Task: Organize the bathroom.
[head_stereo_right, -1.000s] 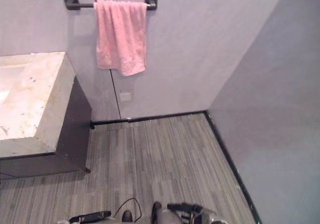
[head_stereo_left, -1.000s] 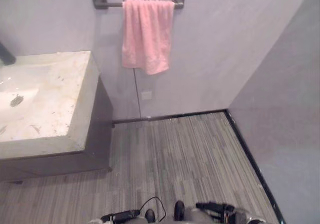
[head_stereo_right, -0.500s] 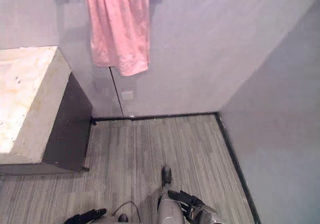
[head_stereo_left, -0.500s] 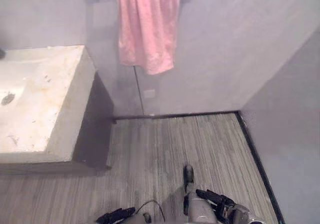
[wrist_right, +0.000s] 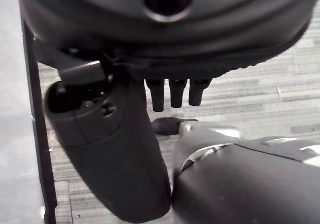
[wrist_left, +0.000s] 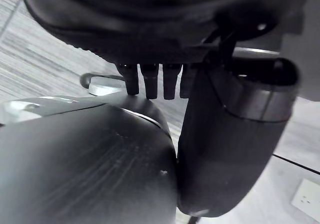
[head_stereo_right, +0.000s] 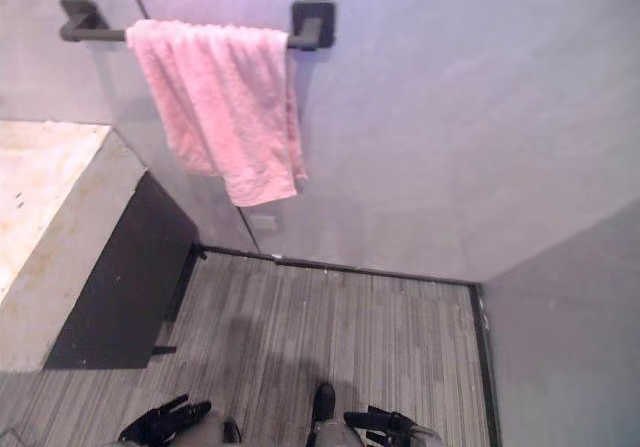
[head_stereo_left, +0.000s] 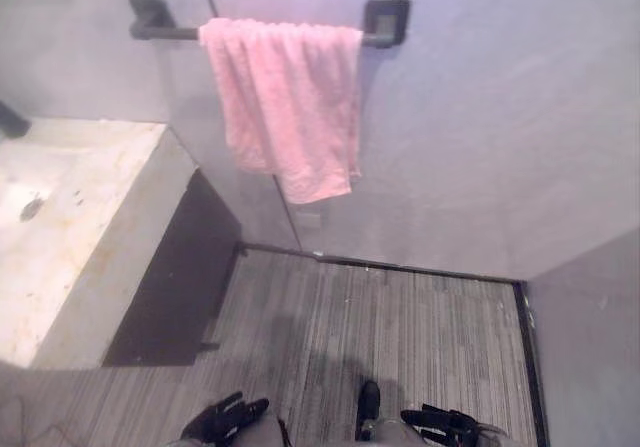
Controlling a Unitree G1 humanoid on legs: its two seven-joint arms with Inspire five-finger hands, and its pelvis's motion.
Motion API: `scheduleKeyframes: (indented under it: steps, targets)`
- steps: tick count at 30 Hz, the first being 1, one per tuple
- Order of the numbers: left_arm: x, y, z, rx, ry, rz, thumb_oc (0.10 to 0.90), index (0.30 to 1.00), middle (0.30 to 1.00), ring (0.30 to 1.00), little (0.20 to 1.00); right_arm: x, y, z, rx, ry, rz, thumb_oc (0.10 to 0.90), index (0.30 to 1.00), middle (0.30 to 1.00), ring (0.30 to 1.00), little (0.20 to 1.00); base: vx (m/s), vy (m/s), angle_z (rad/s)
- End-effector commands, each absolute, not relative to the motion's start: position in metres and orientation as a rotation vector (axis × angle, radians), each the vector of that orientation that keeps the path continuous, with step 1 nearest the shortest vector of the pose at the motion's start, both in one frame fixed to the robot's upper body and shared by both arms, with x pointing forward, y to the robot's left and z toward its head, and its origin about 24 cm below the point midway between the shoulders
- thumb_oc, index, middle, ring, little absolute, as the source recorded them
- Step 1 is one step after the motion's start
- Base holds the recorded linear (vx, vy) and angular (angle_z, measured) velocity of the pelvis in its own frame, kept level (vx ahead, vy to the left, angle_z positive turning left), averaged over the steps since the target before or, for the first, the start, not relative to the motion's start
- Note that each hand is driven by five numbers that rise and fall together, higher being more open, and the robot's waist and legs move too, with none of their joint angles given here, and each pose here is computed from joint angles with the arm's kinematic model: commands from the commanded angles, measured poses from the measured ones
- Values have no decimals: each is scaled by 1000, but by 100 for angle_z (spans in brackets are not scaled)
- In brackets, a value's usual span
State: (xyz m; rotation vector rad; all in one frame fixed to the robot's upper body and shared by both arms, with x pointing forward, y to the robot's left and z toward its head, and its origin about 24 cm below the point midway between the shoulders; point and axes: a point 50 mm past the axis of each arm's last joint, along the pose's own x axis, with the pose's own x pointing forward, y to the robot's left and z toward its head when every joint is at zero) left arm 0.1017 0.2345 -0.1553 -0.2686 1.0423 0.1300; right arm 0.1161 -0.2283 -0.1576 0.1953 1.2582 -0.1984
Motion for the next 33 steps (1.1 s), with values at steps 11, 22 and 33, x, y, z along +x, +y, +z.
scheduleKeyframes:
  steps: [11, 22, 33]
  targets:
    - [15, 233, -168, -93, 1247, 124, 800, 900, 900, 900, 900, 60, -224, -171, 337, 1363, -372, 800, 900, 900, 900, 900, 122, 42, -31]
    - [46, 245, -156, -214, 967, 358, 800, 900, 900, 900, 900, 54, -252, -165, 144, 1332, -459, 800, 900, 900, 900, 900, 84, -21, 6]
    - [163, 371, -39, -326, 410, 941, 800, 900, 900, 900, 900, 194, -320, 2, -222, 278, -467, 800, 900, 900, 900, 900, 108, 6, -24]
